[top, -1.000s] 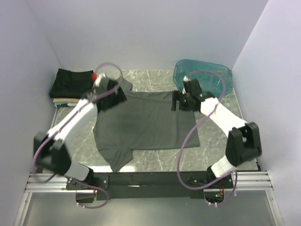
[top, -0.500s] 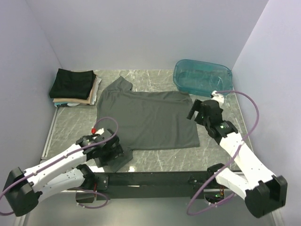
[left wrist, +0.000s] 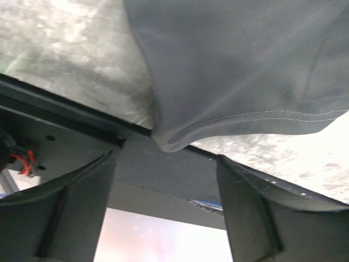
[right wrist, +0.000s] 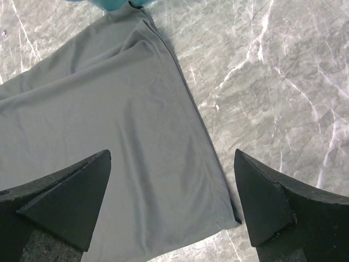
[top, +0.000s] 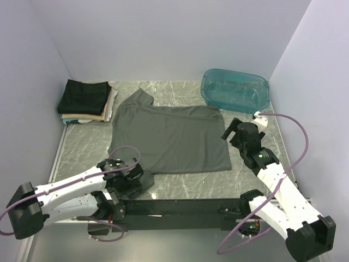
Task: Fold and stack the t-shirts
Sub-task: Fold the tshirt
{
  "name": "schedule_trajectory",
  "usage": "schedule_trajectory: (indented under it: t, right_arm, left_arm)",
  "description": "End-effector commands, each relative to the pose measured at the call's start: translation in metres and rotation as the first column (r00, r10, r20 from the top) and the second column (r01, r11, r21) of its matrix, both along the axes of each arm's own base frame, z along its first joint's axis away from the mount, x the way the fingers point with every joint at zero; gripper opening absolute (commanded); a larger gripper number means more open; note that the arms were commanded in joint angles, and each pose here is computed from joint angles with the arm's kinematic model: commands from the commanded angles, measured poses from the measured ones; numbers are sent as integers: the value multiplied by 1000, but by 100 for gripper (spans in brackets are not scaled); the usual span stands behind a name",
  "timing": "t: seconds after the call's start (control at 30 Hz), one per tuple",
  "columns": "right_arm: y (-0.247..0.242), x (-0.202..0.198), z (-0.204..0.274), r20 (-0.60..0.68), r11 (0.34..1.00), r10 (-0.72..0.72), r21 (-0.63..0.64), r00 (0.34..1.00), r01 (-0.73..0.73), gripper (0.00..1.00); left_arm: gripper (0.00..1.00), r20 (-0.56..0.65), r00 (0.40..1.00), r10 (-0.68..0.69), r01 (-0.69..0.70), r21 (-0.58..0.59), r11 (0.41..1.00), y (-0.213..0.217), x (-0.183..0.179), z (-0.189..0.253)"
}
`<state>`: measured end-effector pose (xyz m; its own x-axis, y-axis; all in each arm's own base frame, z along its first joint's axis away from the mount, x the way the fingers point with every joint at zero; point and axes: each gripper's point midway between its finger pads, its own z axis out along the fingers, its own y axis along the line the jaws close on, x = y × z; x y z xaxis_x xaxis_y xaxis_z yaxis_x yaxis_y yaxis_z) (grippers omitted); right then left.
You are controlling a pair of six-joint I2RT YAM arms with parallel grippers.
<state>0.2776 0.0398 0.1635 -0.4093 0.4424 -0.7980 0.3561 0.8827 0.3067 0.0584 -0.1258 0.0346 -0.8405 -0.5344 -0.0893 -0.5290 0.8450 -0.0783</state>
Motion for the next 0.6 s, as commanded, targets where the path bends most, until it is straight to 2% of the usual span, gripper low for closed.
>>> schedule_trajectory:
  t: [0.0, 0.13, 0.23, 0.33, 0.47, 0.57]
  right_arm:
    - [-6, 5, 1, 25, 999, -36, -7, 999, 36, 100]
    - [-5, 2, -9, -7, 999, -44, 11, 999, 45, 100]
    - [1, 0, -16, -16, 998, -32, 49, 999, 33, 100]
    - [4, -6, -23, -44, 996, -30, 78, 999, 33, 100]
    - [-3, -16, -29, -76, 991, -90, 93, 993, 97, 100]
    - [1, -22, -30, -80, 989, -72, 125, 994, 82, 100]
  left_arm:
    - [78, 32, 999, 28, -27, -16, 999, -8, 9, -2]
    - [65, 4, 999, 39, -39, 32, 999, -3, 7, -11]
    - [48, 11, 998, 63, -63, 47, 997, 0, 8, -13]
    - [40, 23, 997, 69, -70, 43, 997, 0, 9, -17]
    - [37, 26, 996, 85, -86, 50, 995, 3, 10, -27]
    - [34, 19, 996, 86, -87, 59, 994, 4, 10, -32]
